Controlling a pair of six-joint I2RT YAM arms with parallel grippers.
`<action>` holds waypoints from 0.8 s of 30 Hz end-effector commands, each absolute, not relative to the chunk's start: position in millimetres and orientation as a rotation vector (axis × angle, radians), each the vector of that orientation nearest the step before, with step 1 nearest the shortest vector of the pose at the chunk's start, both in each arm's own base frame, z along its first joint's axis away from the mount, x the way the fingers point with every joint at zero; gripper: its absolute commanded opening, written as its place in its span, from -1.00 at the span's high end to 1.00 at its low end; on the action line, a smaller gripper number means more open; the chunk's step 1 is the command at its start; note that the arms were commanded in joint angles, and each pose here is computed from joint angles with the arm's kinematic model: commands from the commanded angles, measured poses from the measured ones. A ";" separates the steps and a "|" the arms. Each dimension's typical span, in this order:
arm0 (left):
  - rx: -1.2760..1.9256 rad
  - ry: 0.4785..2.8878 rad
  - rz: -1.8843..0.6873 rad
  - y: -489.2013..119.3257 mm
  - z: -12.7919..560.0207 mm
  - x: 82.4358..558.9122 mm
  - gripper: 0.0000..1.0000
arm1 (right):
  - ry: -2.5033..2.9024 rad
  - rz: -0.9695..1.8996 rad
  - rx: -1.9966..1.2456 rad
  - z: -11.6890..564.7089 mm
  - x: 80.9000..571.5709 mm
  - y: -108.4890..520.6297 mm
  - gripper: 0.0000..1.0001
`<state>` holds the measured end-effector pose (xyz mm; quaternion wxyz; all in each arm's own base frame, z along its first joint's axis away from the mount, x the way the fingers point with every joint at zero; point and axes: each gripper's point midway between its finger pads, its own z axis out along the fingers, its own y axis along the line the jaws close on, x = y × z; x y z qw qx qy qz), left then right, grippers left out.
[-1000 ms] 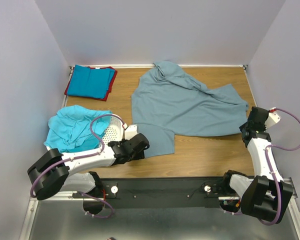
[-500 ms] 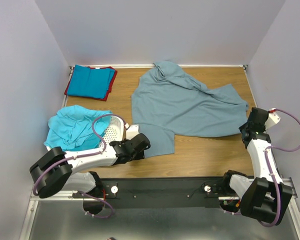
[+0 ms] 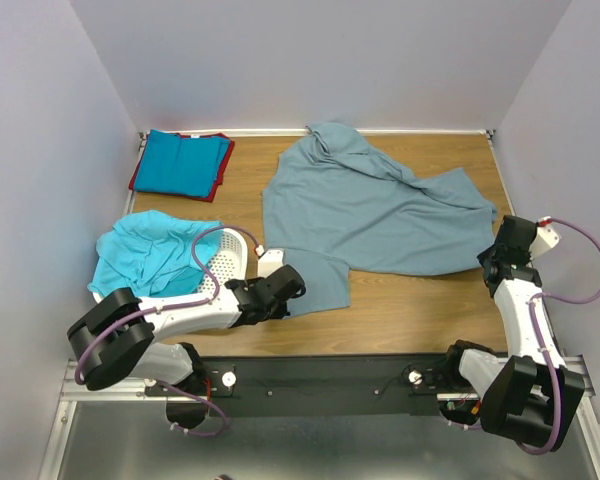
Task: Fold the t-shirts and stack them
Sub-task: Fold the tshirt
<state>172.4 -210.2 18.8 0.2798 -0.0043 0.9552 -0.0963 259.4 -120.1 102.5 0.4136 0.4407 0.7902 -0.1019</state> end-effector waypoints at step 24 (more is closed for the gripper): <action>-0.109 2.139 -0.488 -193.4 191.9 200.5 1.00 | 2.023 0.036 0.968 156.9 258.3 -74.5 0.99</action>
